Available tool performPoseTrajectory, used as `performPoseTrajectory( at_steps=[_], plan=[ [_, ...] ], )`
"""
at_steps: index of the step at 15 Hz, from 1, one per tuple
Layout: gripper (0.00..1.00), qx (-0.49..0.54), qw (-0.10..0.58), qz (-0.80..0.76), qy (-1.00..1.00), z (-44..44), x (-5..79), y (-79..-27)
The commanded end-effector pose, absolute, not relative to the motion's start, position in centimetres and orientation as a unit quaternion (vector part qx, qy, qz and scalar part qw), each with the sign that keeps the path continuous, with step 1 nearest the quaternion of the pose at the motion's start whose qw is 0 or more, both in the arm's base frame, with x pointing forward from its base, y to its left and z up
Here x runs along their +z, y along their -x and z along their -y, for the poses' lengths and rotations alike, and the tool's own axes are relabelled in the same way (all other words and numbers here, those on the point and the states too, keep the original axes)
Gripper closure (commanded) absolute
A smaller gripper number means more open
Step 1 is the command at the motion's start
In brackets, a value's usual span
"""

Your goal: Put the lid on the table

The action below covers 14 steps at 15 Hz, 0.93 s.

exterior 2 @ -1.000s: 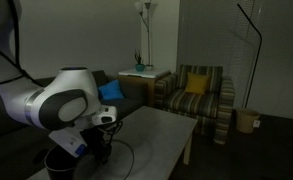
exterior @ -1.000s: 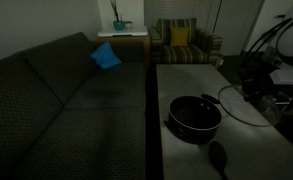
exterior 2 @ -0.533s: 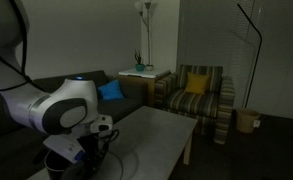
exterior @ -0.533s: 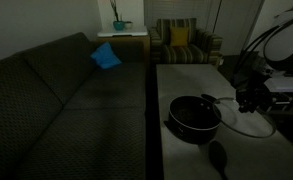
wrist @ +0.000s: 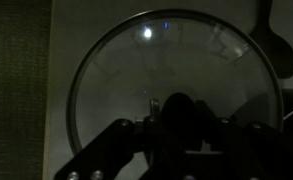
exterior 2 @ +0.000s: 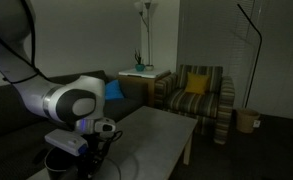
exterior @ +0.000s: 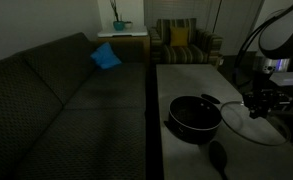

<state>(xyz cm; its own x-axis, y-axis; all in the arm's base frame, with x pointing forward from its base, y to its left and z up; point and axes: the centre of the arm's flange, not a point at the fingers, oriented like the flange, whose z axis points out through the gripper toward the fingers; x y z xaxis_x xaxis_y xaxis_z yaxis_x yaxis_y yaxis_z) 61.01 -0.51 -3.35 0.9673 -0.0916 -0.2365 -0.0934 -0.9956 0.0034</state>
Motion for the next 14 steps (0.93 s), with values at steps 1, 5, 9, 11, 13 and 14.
performPoseTrajectory(
  at_steps=[1, 5, 9, 11, 13, 14],
  plan=[
    [0.85, 0.132, -0.017, -0.068, 0.989, 2.6, -2.3, -61.0],
    [0.85, 0.121, -0.021, -0.066, 0.99, 3.6, -3.2, -61.0],
    [0.85, 0.085, 0.002, -0.053, 0.995, 2.4, -6.0, -62.3],
    [0.85, 0.076, -0.002, -0.05, 0.996, 2.0, -7.4, -62.8],
    [0.85, 0.075, -0.015, -0.051, 0.996, 2.5, -7.8, -62.9],
    [0.85, 0.073, -0.018, -0.052, 0.996, 2.8, -7.8, -62.9]
  ],
)
